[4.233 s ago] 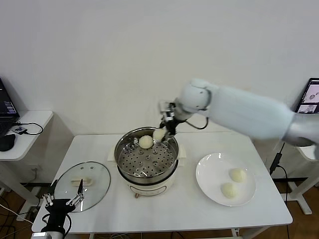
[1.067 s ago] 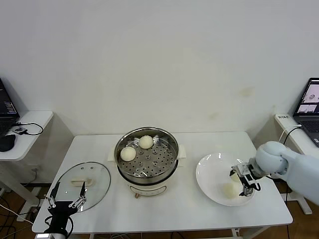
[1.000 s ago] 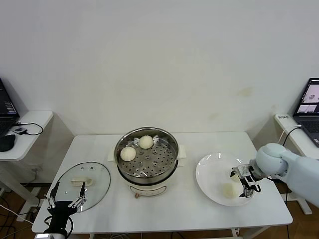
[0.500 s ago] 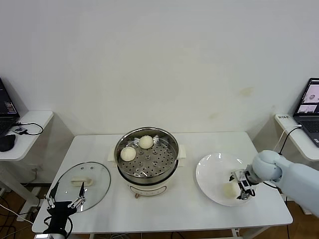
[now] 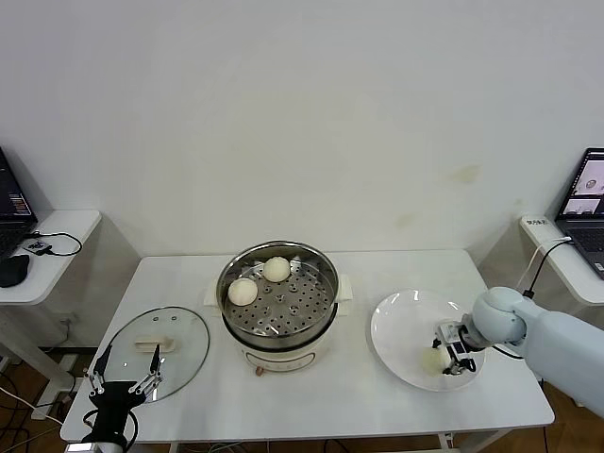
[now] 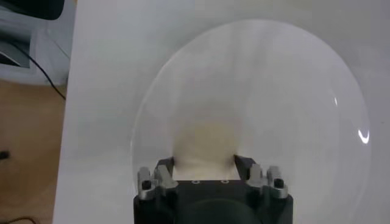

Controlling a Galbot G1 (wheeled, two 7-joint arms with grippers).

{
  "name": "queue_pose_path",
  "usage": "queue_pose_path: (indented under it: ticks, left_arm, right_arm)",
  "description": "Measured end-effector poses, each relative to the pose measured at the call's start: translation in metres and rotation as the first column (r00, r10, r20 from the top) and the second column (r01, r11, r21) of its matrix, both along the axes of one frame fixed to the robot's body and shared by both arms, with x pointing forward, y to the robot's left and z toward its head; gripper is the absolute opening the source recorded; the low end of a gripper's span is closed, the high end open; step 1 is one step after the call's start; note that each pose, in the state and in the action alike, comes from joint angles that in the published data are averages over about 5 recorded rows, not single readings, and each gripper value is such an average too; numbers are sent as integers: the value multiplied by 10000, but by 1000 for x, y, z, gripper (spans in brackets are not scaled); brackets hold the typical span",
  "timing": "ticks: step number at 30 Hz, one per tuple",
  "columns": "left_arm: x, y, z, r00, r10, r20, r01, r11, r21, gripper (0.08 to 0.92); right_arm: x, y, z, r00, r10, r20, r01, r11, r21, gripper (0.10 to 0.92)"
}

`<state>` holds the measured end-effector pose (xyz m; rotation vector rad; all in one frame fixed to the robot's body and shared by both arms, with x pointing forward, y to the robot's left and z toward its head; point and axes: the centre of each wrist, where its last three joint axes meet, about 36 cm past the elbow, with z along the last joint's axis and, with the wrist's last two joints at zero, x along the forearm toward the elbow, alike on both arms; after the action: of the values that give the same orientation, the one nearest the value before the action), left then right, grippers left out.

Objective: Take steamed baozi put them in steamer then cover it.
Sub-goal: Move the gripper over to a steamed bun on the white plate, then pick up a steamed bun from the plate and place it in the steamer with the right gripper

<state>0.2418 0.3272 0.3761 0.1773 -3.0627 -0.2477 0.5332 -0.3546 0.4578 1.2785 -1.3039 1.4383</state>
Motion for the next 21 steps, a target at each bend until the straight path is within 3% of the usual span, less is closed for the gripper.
queue_pose_path:
  ticks: [10, 21]
  left_arm:
    - [1, 0, 5, 10000, -26, 81, 26, 10000, 42, 823]
    - [2, 1, 11, 9998, -106, 156, 104, 9999, 96, 823]
  right_arm:
    - [13, 3, 33, 9996, -89, 252, 83, 9997, 239, 561]
    - [65, 22, 134, 9882, -211, 1516, 44, 9939, 1099, 568]
